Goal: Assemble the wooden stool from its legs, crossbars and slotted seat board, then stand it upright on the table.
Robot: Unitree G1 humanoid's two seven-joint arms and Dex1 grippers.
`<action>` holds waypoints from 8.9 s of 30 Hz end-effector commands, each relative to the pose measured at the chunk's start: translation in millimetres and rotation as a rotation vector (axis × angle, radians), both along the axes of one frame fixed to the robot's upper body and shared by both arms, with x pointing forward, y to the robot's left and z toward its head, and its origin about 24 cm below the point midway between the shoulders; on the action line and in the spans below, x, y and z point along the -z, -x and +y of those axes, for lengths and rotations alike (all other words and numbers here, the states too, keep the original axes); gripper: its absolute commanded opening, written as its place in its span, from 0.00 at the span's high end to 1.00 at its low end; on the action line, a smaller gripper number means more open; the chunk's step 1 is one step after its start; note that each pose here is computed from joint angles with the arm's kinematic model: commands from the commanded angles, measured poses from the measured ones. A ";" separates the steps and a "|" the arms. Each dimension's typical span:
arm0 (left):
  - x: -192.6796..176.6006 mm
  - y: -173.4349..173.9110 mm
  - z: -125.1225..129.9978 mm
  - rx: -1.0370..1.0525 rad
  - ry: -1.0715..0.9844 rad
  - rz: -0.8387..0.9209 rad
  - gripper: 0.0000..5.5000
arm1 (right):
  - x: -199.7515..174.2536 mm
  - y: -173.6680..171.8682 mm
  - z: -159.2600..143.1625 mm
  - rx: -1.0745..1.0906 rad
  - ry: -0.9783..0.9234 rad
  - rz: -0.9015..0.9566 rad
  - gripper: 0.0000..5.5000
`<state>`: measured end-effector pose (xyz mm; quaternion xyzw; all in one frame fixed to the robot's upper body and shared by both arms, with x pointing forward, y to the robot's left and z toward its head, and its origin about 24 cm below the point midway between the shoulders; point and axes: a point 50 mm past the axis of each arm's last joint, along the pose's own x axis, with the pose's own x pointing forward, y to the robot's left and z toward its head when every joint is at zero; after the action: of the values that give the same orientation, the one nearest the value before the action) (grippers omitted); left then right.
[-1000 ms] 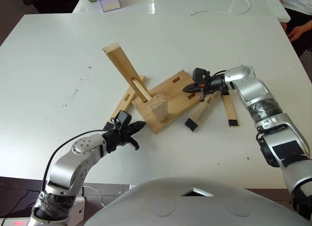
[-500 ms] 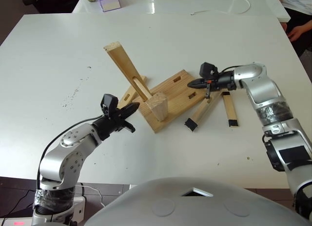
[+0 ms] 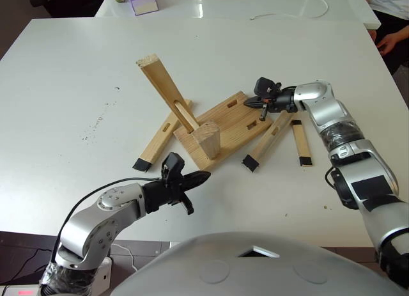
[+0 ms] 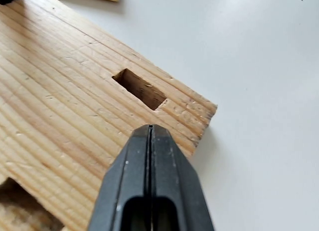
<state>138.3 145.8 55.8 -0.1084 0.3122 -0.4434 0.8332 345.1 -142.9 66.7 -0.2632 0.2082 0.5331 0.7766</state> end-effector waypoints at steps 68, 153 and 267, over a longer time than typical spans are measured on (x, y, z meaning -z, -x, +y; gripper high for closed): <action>10.8 -83.5 21.3 -0.238 -0.232 -0.178 1.00 | 5.2 83.5 0.9 -0.194 0.017 0.134 1.00; -206.4 -134.1 0.5 -0.036 0.772 -0.398 0.57 | -137.1 109.0 -7.1 0.073 -1.253 0.198 0.75; -109.4 -137.0 123.3 -0.005 -0.132 -0.657 0.76 | -83.1 57.1 -70.1 0.618 -1.182 0.019 0.48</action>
<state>274.1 269.4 174.6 0.1049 0.0488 -0.4258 0.8974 284.5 -215.6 147.3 0.2854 -0.0410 0.3086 0.9065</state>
